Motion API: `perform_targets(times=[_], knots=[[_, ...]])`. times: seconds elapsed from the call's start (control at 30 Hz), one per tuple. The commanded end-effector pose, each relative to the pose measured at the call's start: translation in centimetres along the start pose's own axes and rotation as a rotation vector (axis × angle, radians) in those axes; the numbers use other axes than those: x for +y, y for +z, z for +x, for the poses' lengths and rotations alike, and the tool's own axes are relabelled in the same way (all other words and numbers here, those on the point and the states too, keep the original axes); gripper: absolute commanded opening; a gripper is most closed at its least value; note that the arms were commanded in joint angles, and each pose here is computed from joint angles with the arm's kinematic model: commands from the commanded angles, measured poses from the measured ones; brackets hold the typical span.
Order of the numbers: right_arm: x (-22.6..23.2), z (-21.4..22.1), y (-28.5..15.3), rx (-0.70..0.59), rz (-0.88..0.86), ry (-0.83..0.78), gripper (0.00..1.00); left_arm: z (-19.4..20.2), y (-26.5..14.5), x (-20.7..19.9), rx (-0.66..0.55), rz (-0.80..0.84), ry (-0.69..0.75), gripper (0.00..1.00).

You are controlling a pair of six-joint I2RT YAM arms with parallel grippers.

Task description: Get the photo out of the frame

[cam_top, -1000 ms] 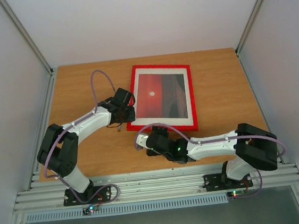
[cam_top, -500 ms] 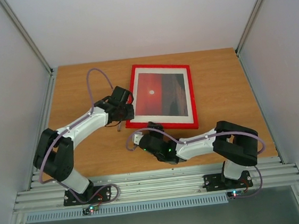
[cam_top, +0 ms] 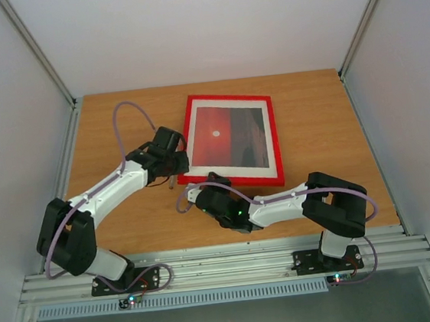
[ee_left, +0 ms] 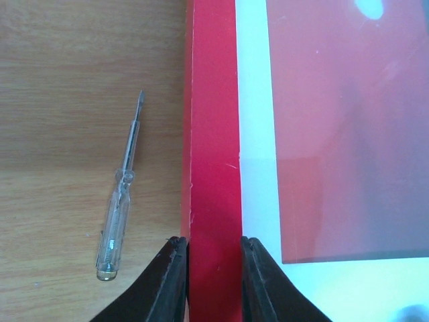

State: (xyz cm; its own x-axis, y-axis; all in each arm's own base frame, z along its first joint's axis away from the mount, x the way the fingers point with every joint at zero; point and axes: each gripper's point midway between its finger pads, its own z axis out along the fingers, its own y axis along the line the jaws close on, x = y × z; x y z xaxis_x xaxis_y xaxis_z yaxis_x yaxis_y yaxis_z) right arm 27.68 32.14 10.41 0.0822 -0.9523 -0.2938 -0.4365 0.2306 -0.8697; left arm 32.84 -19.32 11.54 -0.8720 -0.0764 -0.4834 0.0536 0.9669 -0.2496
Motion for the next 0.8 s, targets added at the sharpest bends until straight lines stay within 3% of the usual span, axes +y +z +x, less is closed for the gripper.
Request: perform_targets(times=[0.0, 0.27, 0.57, 0.77], knots=[[-3.3, -1.2, -0.6, -0.021, 0.078, 0.041, 0.24, -2.6, -3.0, -1.5, -0.12, 0.086, -0.043, 0.08], [-6.5, -2.0, -2.4, -0.063, 0.101, 0.081, 0.13, -5.1, -9.2, 0.0, -0.265, 0.126, -0.113, 0.29], [-12.7, -4.5, -6.2, -0.189, 0.064, 0.263, 0.1, -5.9, -18.7, 4.2, -0.51, 0.043, -0.136, 0.42], [-16.9, -5.5, -8.1, -0.264, 0.032, 0.412, 0.03, -4.6, -21.5, 6.1, -0.571, -0.003, -0.135, 0.47]])
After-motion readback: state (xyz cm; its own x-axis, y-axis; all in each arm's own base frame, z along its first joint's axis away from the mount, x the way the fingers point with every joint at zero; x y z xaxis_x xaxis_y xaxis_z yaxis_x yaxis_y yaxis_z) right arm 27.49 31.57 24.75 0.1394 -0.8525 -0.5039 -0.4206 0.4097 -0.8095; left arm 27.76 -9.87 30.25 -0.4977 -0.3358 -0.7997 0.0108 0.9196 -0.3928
